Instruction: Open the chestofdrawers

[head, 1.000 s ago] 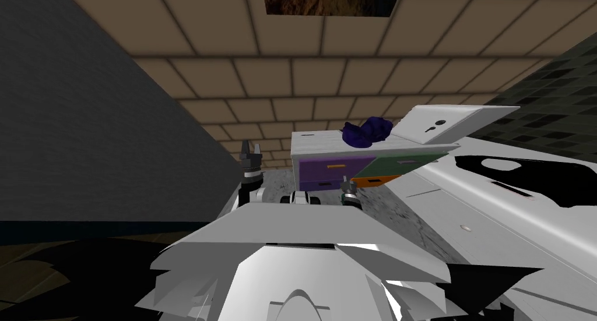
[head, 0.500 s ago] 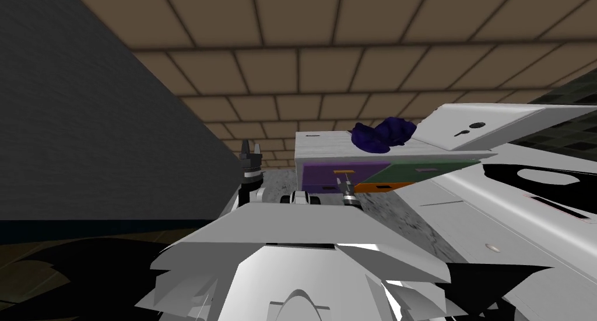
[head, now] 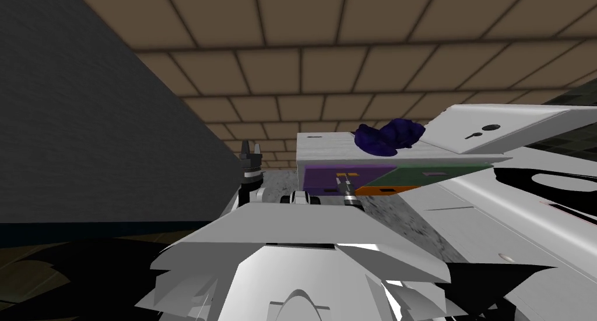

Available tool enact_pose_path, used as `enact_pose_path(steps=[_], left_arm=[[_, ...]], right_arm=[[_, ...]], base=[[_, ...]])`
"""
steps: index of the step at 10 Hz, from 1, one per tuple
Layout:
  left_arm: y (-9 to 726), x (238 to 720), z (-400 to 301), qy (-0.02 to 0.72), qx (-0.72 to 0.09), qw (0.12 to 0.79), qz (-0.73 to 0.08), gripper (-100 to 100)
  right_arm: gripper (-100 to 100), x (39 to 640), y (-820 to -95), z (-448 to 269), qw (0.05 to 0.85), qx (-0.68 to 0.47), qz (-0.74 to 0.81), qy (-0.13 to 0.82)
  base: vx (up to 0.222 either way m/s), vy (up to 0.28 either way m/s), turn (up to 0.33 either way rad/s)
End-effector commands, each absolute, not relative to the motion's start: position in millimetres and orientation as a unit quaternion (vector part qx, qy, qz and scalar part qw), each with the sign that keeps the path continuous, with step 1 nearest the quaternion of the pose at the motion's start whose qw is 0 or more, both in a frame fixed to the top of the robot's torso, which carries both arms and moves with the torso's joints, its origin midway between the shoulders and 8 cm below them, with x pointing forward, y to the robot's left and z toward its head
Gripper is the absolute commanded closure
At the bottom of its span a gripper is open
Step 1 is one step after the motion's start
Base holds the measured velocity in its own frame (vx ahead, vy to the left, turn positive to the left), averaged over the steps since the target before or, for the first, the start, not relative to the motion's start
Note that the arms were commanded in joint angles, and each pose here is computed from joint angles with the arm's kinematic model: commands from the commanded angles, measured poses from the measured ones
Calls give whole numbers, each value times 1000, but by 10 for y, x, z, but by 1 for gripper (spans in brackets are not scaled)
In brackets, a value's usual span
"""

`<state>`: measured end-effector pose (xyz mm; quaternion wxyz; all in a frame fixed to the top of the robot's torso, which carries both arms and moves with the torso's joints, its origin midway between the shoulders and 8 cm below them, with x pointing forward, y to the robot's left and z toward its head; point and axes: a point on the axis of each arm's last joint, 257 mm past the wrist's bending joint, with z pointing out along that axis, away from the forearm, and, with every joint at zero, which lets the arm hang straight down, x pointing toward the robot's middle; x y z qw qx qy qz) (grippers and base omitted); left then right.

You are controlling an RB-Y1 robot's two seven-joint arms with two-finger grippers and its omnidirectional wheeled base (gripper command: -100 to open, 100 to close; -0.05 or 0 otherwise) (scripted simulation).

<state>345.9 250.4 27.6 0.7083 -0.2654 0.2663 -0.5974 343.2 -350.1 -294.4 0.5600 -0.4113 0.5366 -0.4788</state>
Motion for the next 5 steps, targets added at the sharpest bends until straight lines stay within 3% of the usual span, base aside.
enact_pose_path(steps=[1,5], left_arm=[[2504,3459,276,266,-265,708,-597,0],[2504,3460,277,266,-265,708,-597,0]], right_arm=[[100,3386,-3458,-2919,564,-414,-476,533],[100,3320,-3388,-2968,563,-423,-467,535]], base=[[-99,6,-62],[-142,-12,-54]])
